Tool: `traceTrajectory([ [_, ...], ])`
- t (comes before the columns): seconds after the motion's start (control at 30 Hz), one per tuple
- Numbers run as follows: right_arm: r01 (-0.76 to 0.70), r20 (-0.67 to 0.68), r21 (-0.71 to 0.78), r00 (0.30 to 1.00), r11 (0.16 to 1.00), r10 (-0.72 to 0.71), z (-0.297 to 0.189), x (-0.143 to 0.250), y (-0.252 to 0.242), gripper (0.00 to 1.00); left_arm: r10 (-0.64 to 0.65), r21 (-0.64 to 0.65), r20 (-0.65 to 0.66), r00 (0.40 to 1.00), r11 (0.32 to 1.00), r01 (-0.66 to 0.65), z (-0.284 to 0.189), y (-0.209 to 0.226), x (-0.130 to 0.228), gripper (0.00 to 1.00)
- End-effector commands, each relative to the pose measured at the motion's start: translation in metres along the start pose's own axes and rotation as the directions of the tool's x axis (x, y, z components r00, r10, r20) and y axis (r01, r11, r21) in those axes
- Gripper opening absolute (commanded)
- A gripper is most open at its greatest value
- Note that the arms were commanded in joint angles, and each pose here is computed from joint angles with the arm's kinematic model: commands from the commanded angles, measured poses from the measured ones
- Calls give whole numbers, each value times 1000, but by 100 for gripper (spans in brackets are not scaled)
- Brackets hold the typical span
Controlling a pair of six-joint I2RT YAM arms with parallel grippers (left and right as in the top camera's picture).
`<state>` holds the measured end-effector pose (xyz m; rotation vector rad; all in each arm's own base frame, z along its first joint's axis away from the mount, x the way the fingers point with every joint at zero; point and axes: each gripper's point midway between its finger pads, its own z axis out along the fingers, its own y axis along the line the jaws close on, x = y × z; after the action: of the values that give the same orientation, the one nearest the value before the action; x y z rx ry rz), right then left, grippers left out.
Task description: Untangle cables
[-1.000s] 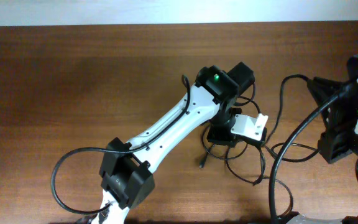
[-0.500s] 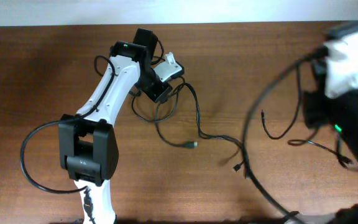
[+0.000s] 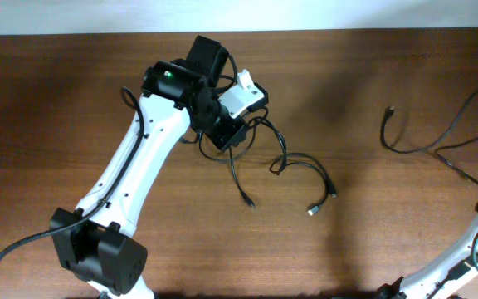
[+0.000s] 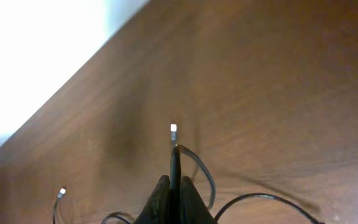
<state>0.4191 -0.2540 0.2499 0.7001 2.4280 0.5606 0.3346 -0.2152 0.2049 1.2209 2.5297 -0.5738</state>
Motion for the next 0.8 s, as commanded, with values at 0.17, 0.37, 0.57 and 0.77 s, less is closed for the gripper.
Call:
traceTrajectory([
  [0.17,127,210,-487,977,864,-25,-28,-50,56,4,43,36,10,999,998,-43,2,-26,-9,0],
  [0.37,549,489,-653,831,522,-264,-161,-86,195,4,129,52,12,992,990,-130,13,-54,-19,0],
  [0.57,461,505,-604,852,650,-135,-197,-104,119,4,125,57,3,992,991,-125,13,-55,-17,0],
  [0.77,-200,377,-272,878,941,296,-102,-89,7,4,148,71,-1,989,986,-148,16,-66,-18,0],
])
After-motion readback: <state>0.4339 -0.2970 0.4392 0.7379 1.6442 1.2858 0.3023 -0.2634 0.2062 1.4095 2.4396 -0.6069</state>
